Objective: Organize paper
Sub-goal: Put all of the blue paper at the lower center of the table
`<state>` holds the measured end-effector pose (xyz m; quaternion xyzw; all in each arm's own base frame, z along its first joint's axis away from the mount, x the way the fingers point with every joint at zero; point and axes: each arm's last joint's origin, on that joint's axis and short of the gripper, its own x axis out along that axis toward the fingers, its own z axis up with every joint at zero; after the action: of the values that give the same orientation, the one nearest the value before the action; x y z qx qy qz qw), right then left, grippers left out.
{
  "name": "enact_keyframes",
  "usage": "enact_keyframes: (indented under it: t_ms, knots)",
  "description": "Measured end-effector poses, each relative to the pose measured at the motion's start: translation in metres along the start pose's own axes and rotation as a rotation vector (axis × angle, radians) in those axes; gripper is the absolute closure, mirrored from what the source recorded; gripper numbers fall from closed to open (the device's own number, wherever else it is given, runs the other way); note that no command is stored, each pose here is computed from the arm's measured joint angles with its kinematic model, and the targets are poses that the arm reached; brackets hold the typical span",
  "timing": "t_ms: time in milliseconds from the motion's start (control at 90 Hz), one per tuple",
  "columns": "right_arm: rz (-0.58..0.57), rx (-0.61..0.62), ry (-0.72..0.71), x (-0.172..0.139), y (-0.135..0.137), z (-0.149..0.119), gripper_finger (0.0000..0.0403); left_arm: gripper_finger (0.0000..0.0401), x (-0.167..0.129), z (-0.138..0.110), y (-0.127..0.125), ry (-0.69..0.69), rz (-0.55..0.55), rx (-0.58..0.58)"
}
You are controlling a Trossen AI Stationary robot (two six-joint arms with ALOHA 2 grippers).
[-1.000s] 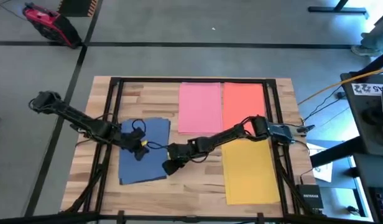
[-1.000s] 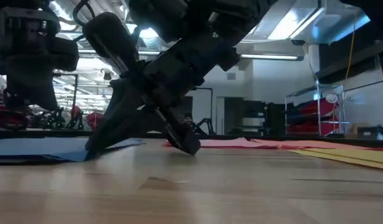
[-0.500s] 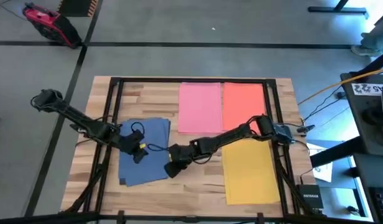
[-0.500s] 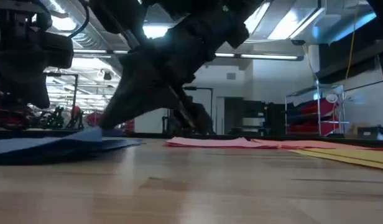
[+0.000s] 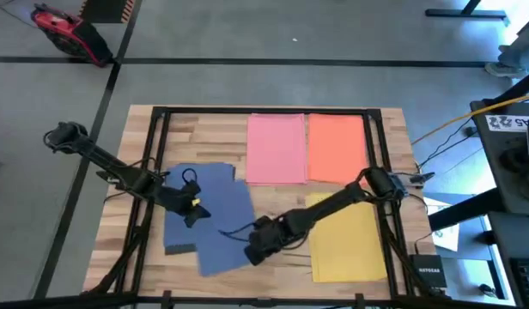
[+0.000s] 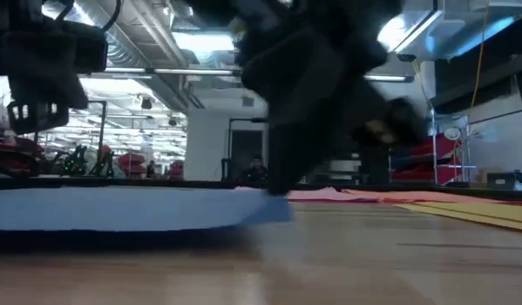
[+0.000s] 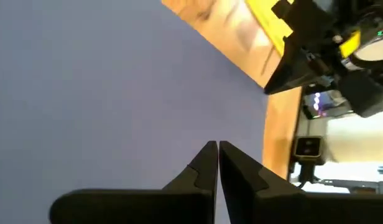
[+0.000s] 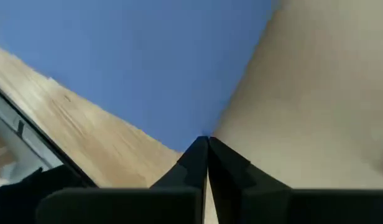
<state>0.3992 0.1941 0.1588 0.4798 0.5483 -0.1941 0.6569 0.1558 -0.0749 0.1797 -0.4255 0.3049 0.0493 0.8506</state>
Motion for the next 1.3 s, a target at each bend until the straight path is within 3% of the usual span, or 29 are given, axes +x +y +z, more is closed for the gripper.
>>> enact_keyframes:
  t_ms: [289, 556, 733, 911, 1078, 1200, 1300]
  knots:
    - [-0.056, 0.211, 0.016, -0.004, -0.003, -0.065, 0.0403, 0.0401, 0.000, 0.000, 0.000, 0.004, 0.000, 0.006]
    - [-0.076, 0.507, -0.071, -0.004, -0.012, -0.111, 0.0403, 0.0401, 0.000, 0.000, 0.000, 0.004, 0.000, 0.014]
    - [-0.146, 0.540, -0.053, -0.004, -0.018, -0.116, 0.0403, 0.0401, 0.000, 0.000, 0.000, 0.005, 0.000, 0.027]
    - [-0.117, 0.541, -0.122, -0.009, -0.017, -0.107, 0.0400, 0.0401, 0.000, 0.000, 0.000, 0.004, -0.002, 0.028]
    - [-0.047, 0.357, -0.209, -0.021, -0.009, -0.088, 0.0379, 0.0401, 0.000, 0.000, 0.000, 0.001, -0.005, 0.048]
    - [-0.060, 0.053, -0.269, -0.021, -0.004, -0.056, 0.0368, 0.0401, 0.000, 0.000, 0.000, 0.002, -0.001, 0.058]
    - [-0.113, -0.136, -0.308, -0.018, -0.005, -0.023, 0.0385, 0.0401, 0.000, 0.000, 0.001, 0.004, 0.006, 0.065]
